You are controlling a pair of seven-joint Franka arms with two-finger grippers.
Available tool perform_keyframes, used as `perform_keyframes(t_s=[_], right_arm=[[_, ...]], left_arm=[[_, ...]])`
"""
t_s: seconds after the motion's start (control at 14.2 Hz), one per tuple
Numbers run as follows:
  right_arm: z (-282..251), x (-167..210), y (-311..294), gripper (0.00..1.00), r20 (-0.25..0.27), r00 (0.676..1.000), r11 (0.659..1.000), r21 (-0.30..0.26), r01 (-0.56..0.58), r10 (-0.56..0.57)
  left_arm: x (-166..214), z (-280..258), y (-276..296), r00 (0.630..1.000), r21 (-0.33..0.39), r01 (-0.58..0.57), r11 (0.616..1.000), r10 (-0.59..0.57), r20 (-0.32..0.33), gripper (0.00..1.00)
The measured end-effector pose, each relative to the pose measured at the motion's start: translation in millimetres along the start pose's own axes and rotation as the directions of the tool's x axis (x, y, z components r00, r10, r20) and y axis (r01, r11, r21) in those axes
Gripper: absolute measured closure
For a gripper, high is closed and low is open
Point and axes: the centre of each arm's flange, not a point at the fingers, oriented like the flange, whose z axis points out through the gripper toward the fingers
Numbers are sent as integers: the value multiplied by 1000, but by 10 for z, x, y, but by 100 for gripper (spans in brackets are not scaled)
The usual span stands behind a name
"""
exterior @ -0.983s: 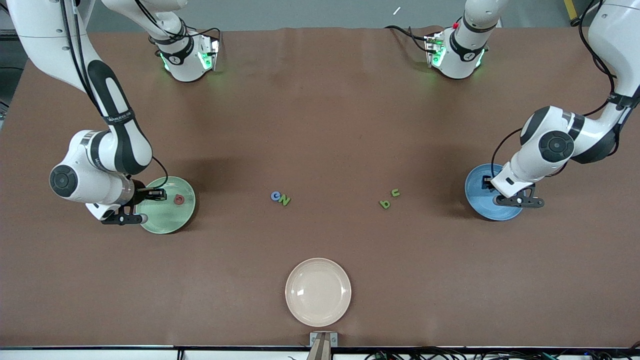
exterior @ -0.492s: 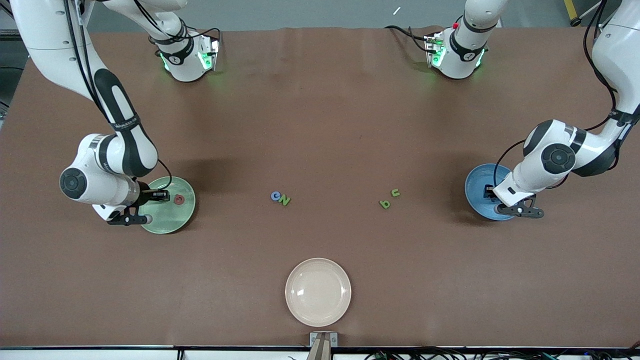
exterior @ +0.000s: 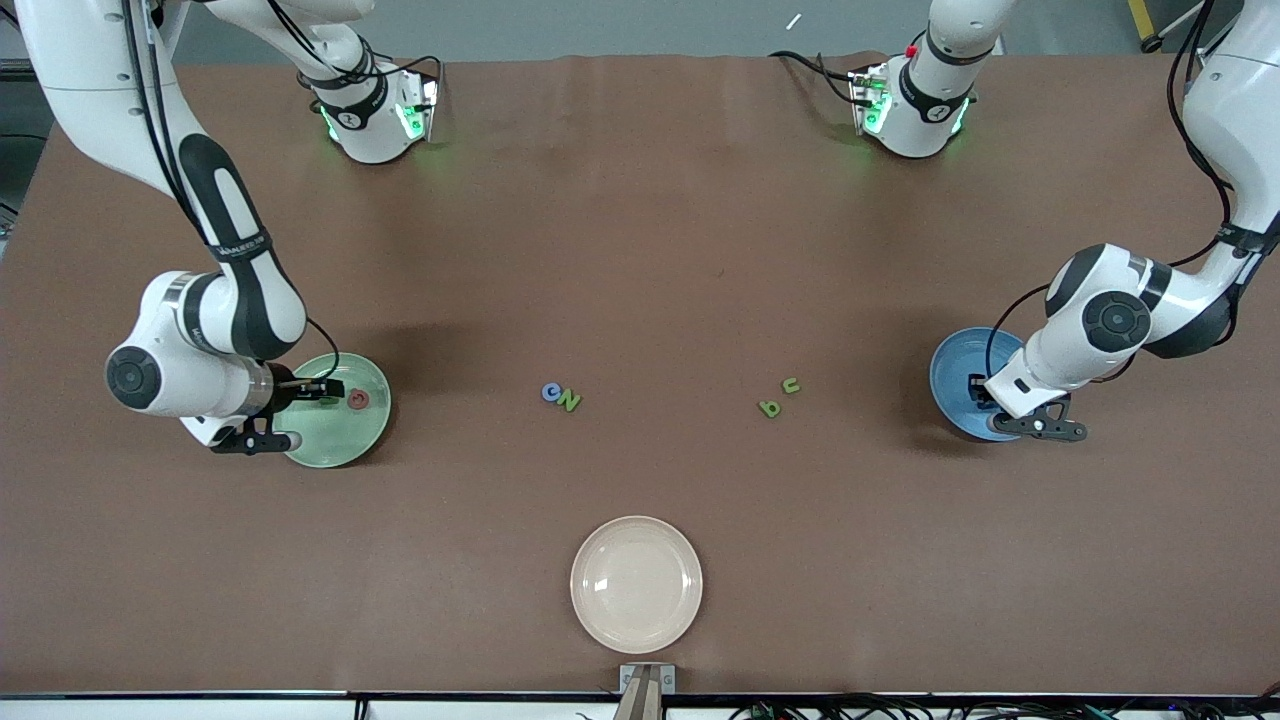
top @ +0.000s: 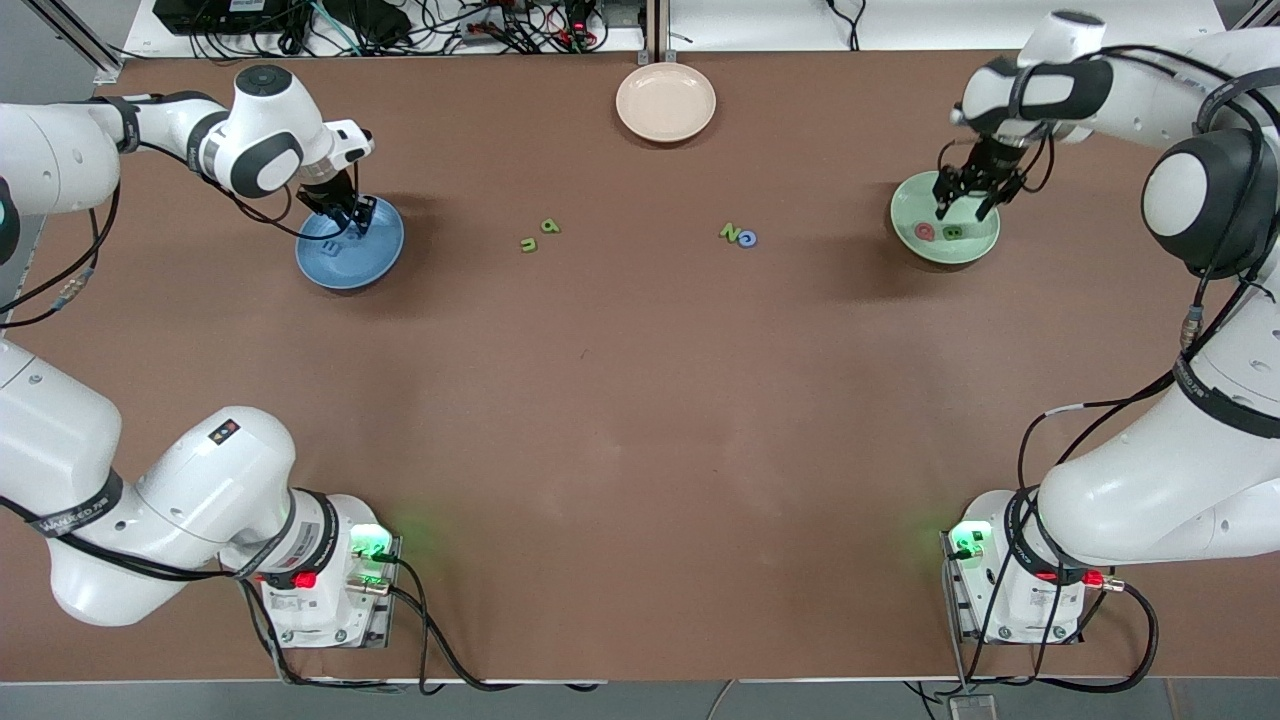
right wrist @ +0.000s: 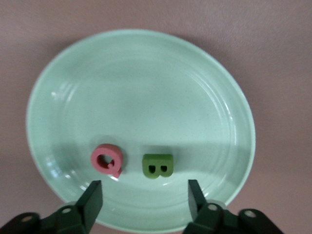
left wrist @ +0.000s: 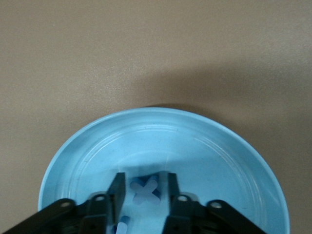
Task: Sort upper and lower case letters into plates
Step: 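Move the left gripper to the green u while the right gripper reaches G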
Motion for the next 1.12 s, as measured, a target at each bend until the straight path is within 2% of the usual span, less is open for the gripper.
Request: perform_keyframes(t_s=[0.07,0.14,0.21,0.28,0.35,0.42,0.49,0.7,0.77,0.91,1.12], right_arm=[[-160,15,-37,4,-1,1000,1000,4,-20,20],[-285,17,-103,0,-4,999,999,7,-52,52],[-371,8,-223,0,-9,995,995,7,-95,95],[-426,-8,-409,0,-13,988,988,5,-153,153],[-477,-32,-622,0,-17,973,973,1,-230,230],[-525,-61,-834,0,-24,946,946,-1,-323,323],[-568,-98,-1048,0,-29,910,910,-3,-414,414],[-641,-189,-1625,0,-54,751,752,7,-659,658],[-675,-189,-1726,0,-62,721,723,17,-691,690],[-726,-177,-1872,0,-81,683,687,47,-725,726],[-588,-199,-2276,0,-101,554,562,99,-821,827]], left_arm=[[2,-2,-1,1000,0,0,1000,0,-1,43],[8,-8,-4,1000,0,1,1000,-1,-3,32],[19,-21,-1,1000,0,0,1000,0,-6,26],[39,-50,20,1000,-1,-3,1000,3,-12,26],[70,-103,74,1000,-4,-12,1000,11,-22,20],[110,-181,160,999,-6,-25,1000,25,-31,9],[152,-282,263,999,-11,-33,999,33,-32,1],[287,-711,663,1000,-46,-13,999,12,-5,0],[317,-834,819,1000,-53,13,999,-13,-2,0],[343,-947,1210,995,-64,98,993,-98,4,0],[302,-989,1972,978,-65,210,975,-210,14,0]])
